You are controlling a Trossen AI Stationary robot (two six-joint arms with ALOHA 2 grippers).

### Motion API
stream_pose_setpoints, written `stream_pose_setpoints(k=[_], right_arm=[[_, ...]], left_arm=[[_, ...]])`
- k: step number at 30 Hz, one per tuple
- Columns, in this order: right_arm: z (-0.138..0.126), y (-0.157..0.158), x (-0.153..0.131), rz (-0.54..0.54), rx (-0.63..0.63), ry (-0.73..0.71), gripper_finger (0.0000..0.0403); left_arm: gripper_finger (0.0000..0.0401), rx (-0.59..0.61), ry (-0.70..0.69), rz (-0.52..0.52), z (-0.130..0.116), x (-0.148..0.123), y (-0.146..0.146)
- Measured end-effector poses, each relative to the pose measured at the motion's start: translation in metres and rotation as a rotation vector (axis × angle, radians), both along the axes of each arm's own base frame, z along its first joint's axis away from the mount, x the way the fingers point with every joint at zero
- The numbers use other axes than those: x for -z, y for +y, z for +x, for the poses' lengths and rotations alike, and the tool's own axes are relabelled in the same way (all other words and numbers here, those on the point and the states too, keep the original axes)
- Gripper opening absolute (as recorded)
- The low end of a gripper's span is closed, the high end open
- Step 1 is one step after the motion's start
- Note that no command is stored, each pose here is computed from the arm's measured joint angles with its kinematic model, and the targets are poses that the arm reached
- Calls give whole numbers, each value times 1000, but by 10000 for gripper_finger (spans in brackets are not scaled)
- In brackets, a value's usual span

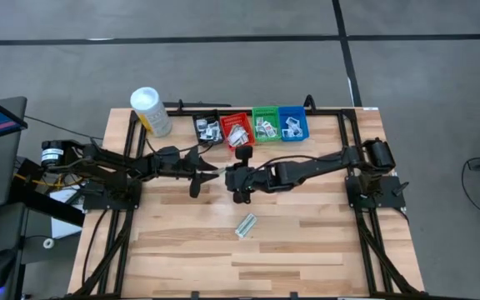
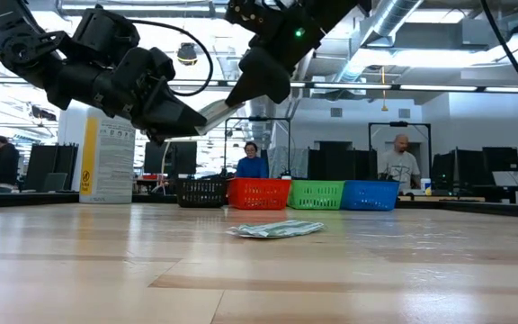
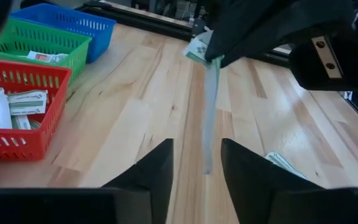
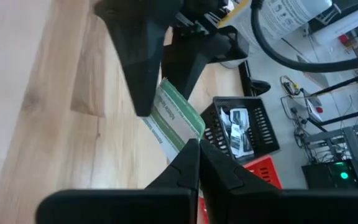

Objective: Pick & Place First Aid Supplies
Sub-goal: Put the green bandage pack into the red bin

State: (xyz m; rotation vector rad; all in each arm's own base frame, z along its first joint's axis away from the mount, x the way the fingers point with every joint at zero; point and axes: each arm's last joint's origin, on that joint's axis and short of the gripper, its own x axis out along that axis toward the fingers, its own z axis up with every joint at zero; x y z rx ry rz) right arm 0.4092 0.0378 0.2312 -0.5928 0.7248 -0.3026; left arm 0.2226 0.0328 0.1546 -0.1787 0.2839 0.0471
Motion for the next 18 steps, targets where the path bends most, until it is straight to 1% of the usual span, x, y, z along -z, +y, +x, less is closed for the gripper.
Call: stream_pose_setpoints(k=[4, 7, 12, 13, 15, 18], right_arm=[[0, 0, 0, 1, -2, -4, 0], [0, 0, 0, 1, -1, -7, 0], [0, 0, 0, 2, 0, -7, 0], [0, 0, 0, 4, 2, -8, 0], [0, 0, 0, 7, 4, -10, 3], [0, 0, 0, 6, 4, -7, 17]], left_arm=[[106, 1, -9, 4, 0, -1, 0], [78, 7, -22, 27, 1, -2, 0], [15, 7, -35, 32, 1, -3, 0], [8, 7, -36, 32, 1, -3, 0], [7, 8, -36, 32, 1, -3, 0], [7, 8, -37, 32, 1, -4, 0]])
